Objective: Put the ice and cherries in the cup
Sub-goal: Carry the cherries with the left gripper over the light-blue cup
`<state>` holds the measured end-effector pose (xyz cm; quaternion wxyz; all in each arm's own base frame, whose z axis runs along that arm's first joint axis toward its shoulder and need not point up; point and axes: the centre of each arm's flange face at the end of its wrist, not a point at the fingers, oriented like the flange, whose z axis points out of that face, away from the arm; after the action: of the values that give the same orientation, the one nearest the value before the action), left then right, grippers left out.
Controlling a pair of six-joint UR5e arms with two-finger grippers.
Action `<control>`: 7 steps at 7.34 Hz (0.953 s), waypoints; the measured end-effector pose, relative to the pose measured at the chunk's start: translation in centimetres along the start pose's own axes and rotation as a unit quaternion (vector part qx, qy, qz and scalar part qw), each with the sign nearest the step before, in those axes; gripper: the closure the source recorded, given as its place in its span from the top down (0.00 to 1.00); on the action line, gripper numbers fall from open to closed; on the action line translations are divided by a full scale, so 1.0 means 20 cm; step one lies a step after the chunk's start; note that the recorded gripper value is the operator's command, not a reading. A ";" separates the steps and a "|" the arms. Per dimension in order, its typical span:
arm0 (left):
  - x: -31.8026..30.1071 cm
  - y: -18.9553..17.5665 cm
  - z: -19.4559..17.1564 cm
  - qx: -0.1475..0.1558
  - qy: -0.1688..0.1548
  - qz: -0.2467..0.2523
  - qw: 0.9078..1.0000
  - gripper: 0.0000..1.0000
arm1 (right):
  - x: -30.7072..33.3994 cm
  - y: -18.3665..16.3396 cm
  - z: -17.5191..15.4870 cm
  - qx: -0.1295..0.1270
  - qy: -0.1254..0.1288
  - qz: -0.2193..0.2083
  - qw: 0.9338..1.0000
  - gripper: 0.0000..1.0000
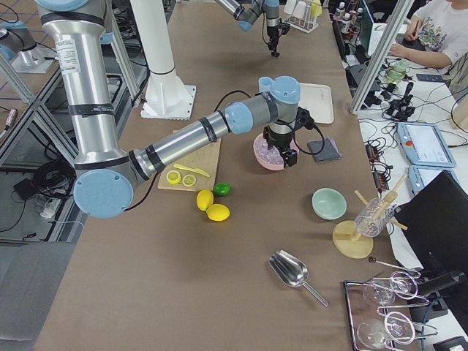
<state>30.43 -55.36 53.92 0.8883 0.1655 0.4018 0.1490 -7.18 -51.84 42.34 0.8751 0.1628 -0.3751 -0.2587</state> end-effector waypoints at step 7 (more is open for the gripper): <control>0.96 -0.61 -0.55 0.031 0.095 -0.054 0.994 0.00 | 0.30 0.48 0.06 -0.034 0.000 -0.027 0.999 0.99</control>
<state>35.77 -56.74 29.23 0.8473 0.1566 0.4968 0.1034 -1.48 -47.56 51.17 0.8728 0.1430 -0.3613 -0.2952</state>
